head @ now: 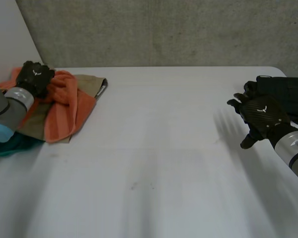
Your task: Fold the laundry.
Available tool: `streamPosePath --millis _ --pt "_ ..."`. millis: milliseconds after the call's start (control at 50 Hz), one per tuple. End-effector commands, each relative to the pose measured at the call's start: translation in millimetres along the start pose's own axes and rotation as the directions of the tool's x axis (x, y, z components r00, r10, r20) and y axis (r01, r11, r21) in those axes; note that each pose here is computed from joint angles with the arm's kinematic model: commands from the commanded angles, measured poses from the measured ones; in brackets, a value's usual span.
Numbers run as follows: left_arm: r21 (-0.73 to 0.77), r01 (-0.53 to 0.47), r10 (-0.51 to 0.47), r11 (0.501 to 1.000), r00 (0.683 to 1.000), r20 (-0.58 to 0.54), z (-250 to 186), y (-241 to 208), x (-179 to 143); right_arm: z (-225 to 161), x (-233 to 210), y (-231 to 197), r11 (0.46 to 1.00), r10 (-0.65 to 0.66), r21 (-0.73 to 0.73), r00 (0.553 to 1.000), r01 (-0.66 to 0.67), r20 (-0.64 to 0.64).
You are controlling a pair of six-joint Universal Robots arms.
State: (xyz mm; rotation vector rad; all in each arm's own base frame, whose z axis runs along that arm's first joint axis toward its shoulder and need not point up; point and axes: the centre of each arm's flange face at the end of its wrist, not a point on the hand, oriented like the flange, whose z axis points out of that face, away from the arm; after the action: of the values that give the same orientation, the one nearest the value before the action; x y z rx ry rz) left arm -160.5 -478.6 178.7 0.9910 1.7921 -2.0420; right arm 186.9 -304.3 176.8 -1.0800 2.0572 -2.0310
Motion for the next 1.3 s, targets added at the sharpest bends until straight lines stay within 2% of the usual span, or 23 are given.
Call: streamPosePath --millis 20,40,100,120,180,200,220,240,260,280,320,340,460,500,600,620,700,760,840,920,1000,1160,1300 --pt "0.111 0.124 -0.122 0.986 0.992 -0.032 -25 -80 8 -1 5 -6 1.0 -0.005 0.015 1.0 0.006 -0.02" --pt "0.146 0.207 -0.199 0.967 0.978 -0.069 -38 -106 15 -1 6 -7 1.0 -0.008 0.018 1.0 0.009 -0.027" --pt "0.186 0.333 -0.305 0.925 0.939 -0.16 -63 -144 34 0 11 -12 1.0 -0.008 0.022 0.998 0.009 -0.059" --pt "0.197 0.406 -0.362 0.893 0.905 -0.223 -80 -165 48 0 13 -12 1.0 -0.007 0.019 0.997 0.008 -0.071" --pt "0.184 0.493 -0.423 0.851 0.849 -0.317 -105 -187 73 0 18 -12 1.0 -0.009 0.004 0.993 0.009 -0.117" --pt "0.154 0.529 -0.445 0.835 0.812 -0.378 -119 -193 95 0 20 -13 1.0 -0.01 0.0 0.992 0.01 -0.129" --pt "0.139 0.54 -0.448 0.83 0.794 -0.41 -126 -196 107 0 21 -14 1.0 -0.009 0.0 0.991 0.01 -0.136" --pt "0.101 0.548 -0.438 0.83 0.754 -0.489 -143 -200 136 -1 23 -15 1.0 -0.014 -0.002 0.988 0.013 -0.152" --pt "0.085 0.549 -0.431 0.831 0.734 -0.525 -150 -201 149 -1 23 -16 1.0 -0.015 0.0 0.987 0.015 -0.158" --pt "0.053 0.547 -0.412 0.836 0.688 -0.597 -166 -204 176 -1 23 -16 1.0 -0.017 -0.002 0.987 0.017 -0.161" --pt "0.041 0.536 -0.381 0.843 0.65 -0.658 -181 -208 198 -1 24 -17 1.0 -0.02 0.001 0.986 0.02 -0.164" --pt "0.041 0.526 -0.367 0.849 0.644 -0.671 -185 -210 203 0 24 -18 1.0 -0.02 0.001 0.986 0.02 -0.163" --pt "0.058 0.484 -0.334 0.873 0.68 -0.653 -184 -210 191 1 26 -22 1.0 -0.021 0.006 0.987 0.022 -0.159" --pt "0.084 0.488 -0.334 0.869 0.702 -0.629 -185 -219 172 2 24 -25 1.0 -0.02 0.008 0.989 0.022 -0.148" --pt "0.112 0.49 -0.376 0.865 0.779 -0.502 -171 -220 121 2 9 -38 1.0 -0.012 0.009 0.997 0.013 -0.081" --pt "0.108 0.484 -0.392 0.869 0.804 -0.446 -167 -215 108 1 0 -46 1.0 -0.004 0.002 0.999 0.004 -0.041" --pt "0.046 0.458 -0.416 0.888 0.842 -0.343 -163 -198 100 -5 -19 -62 0.996 0.054 -0.071 0.996 -0.05 0.065" --pt "-0.036 0.43 -0.418 0.902 0.852 -0.314 -168 -182 105 -6 -28 -58 0.974 0.135 -0.201 0.981 -0.106 0.137" --pt "-0.177 0.318 -0.361 0.931 0.871 -0.332 -176 -149 127 -1 -37 -48 0.932 0.221 -0.33 0.957 -0.149 0.191" --pt "-0.261 0.165 -0.262 0.951 0.88 -0.397 -182 -115 151 8 -49 -40 0.922 0.235 -0.359 0.946 -0.144 0.223" --pt "-0.301 0.102 -0.232 0.948 0.87 -0.436 -185 -95 167 12 -59 -28 0.912 0.237 -0.389 0.94 -0.128 0.246" --pt "-0.284 0.093 -0.206 0.954 0.894 -0.397 -171 -78 179 24 -68 -4 0.921 0.224 -0.369 0.945 -0.125 0.237" --pt "-0.213 0.112 -0.179 0.971 0.927 -0.329 -162 -96 167 33 -61 -6 0.952 0.188 -0.275 0.963 -0.131 0.191"
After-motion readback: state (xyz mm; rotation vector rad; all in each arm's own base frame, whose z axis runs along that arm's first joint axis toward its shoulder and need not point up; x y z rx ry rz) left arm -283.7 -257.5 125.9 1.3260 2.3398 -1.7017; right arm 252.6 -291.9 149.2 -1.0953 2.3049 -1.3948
